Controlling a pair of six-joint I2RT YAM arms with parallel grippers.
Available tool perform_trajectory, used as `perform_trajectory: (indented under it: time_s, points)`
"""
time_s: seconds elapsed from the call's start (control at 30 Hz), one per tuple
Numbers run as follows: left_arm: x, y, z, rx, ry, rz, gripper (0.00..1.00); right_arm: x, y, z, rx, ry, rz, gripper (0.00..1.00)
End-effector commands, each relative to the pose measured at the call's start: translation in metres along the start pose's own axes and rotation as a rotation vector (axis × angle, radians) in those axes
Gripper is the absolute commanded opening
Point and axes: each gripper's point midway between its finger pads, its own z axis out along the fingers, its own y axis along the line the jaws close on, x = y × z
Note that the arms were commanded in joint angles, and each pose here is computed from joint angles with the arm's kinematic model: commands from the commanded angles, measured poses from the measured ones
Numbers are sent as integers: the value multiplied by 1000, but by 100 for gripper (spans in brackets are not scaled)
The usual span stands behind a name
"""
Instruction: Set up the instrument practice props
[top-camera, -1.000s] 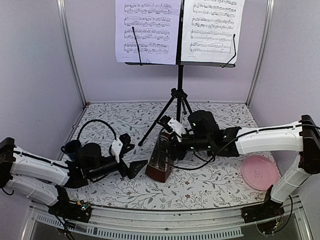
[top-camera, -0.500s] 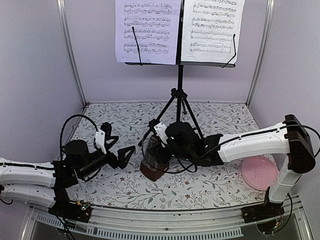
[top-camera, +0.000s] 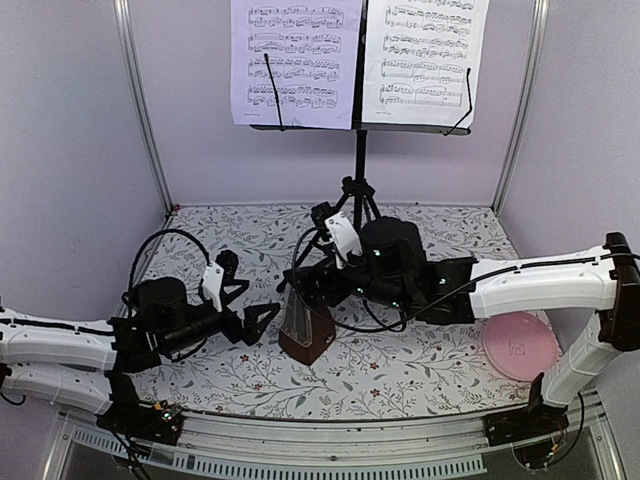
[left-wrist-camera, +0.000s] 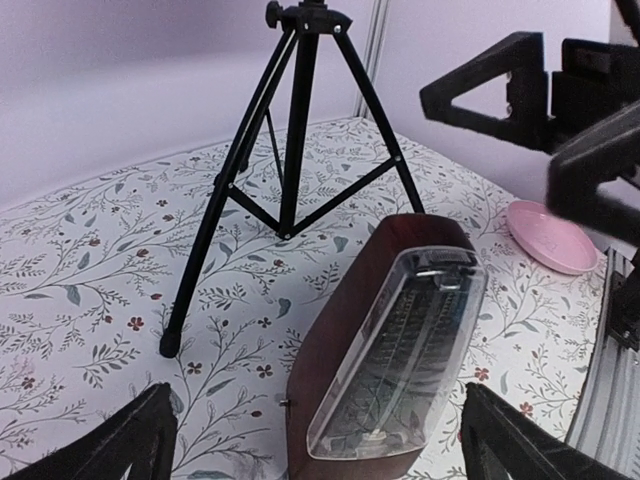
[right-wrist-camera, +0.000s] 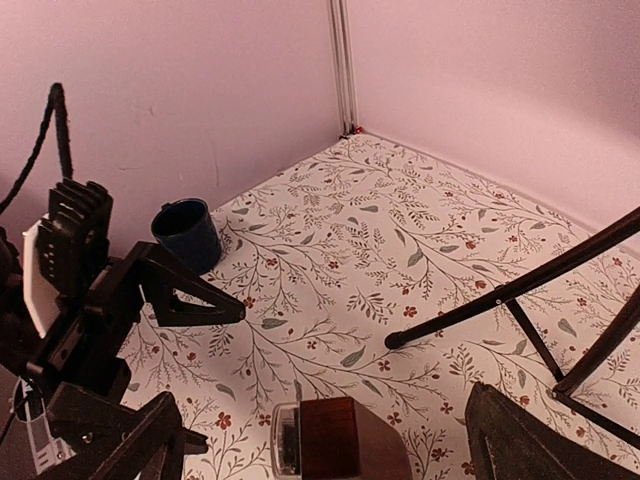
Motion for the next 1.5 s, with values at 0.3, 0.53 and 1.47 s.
perform_trajectory:
  time_s: [0.3,0.53,1.47]
  points:
    - [5,-31,36,42,49,-67,99,36,-69,-65,38,-36,166,99]
    - [11,-46,52,54,62,-58,99,82,-85,-81,59,0,241,100]
    - [34,-42,98,-95,166,-15,59,142,-75,-40,3,102,198,93]
